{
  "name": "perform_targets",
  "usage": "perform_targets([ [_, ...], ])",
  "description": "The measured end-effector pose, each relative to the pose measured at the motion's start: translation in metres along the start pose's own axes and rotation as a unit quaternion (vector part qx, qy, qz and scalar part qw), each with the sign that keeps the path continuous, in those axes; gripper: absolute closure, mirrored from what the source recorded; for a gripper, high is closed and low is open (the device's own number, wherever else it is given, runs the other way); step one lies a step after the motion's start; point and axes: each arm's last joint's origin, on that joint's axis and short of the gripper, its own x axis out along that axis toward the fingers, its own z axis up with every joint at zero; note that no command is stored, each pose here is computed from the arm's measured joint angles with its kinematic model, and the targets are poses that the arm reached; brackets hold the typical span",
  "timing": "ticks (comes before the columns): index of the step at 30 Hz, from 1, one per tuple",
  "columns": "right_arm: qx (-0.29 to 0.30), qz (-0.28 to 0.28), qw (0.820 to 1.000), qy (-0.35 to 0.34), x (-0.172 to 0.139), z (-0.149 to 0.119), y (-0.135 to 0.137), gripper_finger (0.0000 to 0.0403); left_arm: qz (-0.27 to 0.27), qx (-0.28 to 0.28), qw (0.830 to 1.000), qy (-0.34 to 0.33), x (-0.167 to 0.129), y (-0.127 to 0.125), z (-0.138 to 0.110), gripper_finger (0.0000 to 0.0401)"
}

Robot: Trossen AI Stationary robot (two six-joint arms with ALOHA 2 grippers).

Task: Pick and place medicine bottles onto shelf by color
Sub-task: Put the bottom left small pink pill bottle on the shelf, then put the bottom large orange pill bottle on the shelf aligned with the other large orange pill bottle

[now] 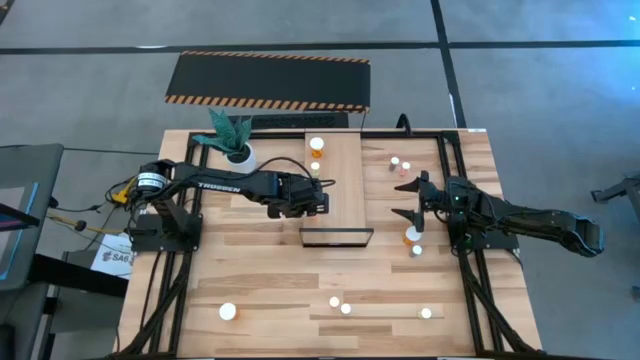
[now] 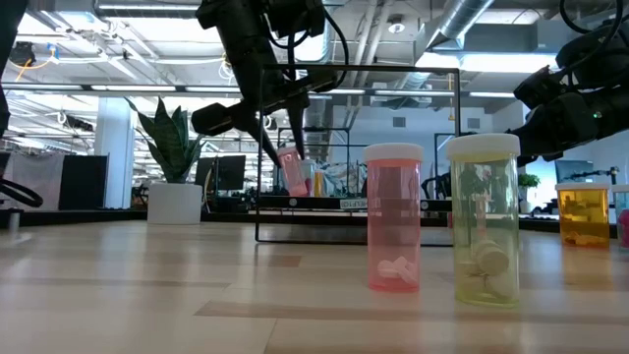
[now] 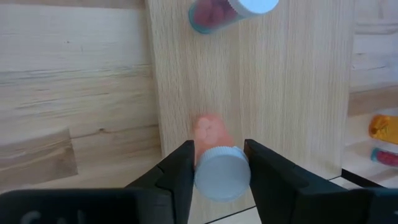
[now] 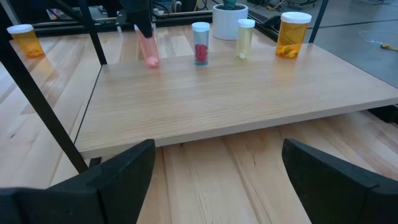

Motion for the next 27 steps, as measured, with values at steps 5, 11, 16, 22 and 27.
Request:
perform_targets([
  [5, 0.000, 0.000, 1.000, 0.000, 0.0000, 0.0000, 0.0000, 0.0029, 0.000, -0.003, 1.000, 0.000, 0.0000, 0.0000, 0.0000, 0.0250],
  [11, 0.000, 0.000, 1.000, 0.000, 0.0000, 0.0000, 0.0000, 0.0029, -0.001, -0.007, 1.000, 0.000, 0.0000, -0.0002, 0.0000, 0.0232],
  [16, 0.000, 0.000, 1.000, 0.000, 0.0000, 0.0000, 0.0000, 0.0029, -0.015, -0.008, 1.000, -0.001, 0.0001, -0.0029, 0.0002, 0.0227],
  [22, 0.000, 0.000, 1.000, 0.000, 0.0000, -0.0001, 0.0000, 0.0029, -0.028, -0.009, 1.000, -0.003, 0.0000, -0.0055, 0.0006, 0.0227],
  [27, 0.000, 0.000, 1.000, 0.000, 0.0000, -0.0001, 0.0000, 0.0029, -0.029, -0.008, 1.000, -0.003, 0.0001, -0.0057, 0.0006, 0.0227],
])
